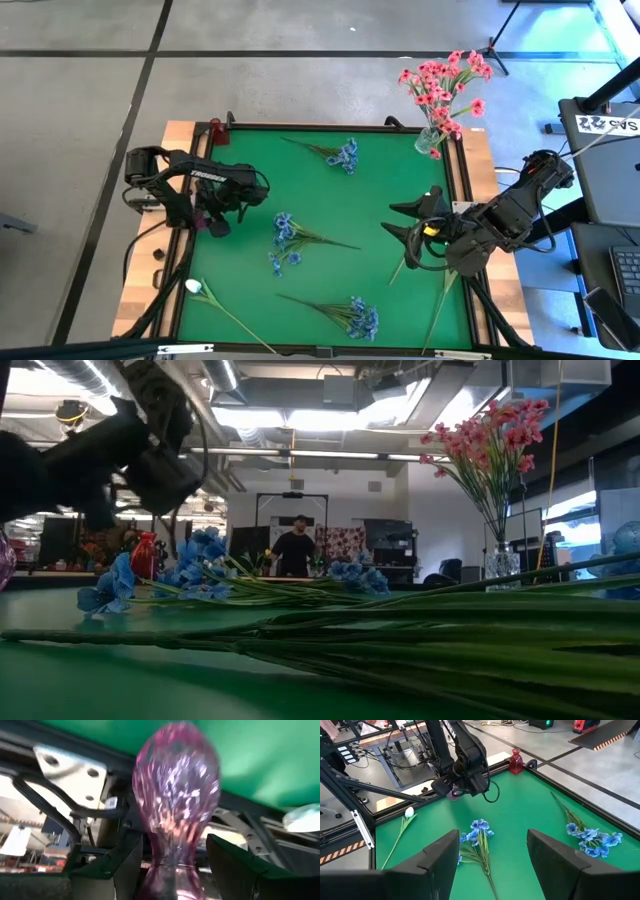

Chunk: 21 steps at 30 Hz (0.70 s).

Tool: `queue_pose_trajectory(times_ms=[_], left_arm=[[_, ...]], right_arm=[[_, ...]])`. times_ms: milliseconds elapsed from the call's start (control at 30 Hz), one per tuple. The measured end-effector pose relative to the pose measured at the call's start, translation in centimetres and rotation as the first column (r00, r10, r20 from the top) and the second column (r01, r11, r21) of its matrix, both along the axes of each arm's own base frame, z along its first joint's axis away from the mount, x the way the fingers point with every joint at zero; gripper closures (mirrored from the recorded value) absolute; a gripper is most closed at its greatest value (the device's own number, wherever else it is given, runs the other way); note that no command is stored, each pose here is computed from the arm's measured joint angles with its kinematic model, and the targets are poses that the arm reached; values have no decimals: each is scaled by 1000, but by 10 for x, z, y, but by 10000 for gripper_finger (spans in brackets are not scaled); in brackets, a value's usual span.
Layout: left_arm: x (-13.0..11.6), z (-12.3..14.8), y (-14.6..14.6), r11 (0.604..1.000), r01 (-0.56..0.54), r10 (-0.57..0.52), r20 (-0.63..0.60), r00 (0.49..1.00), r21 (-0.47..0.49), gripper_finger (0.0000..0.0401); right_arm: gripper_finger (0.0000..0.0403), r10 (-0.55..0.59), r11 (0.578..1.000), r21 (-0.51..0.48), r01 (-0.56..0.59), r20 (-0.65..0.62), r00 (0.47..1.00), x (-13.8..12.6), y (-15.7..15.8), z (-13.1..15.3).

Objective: Sort flowers into vase by color
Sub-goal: Adjust the purple vase

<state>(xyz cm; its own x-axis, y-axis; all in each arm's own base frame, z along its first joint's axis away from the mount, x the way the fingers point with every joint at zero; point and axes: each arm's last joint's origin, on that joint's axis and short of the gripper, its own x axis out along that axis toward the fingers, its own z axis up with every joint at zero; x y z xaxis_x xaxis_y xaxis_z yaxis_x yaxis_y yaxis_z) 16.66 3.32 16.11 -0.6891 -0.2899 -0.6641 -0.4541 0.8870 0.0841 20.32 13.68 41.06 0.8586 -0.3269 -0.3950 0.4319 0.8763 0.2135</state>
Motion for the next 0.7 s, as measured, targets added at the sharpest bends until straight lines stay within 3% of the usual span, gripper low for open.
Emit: queue_pose_trajectory(times_ms=[200, 433, 700], left_arm=[[0, 0, -1, 999, 27, -27, -3, 1000, 18, 198], [-1, -1, -6, 998, 61, -61, -16, 998, 27, 264], [4, 1, -17, 1000, 24, -24, 2, 1000, 1, 263]], right_arm=[[169, -1, 1000, 1, 1, 1, 1000, 0, 0, 0], [169, -4, 1000, 2, 4, 4, 1000, 0, 0, 0], [169, -4, 1000, 1, 4, 3, 1000, 0, 0, 0]])
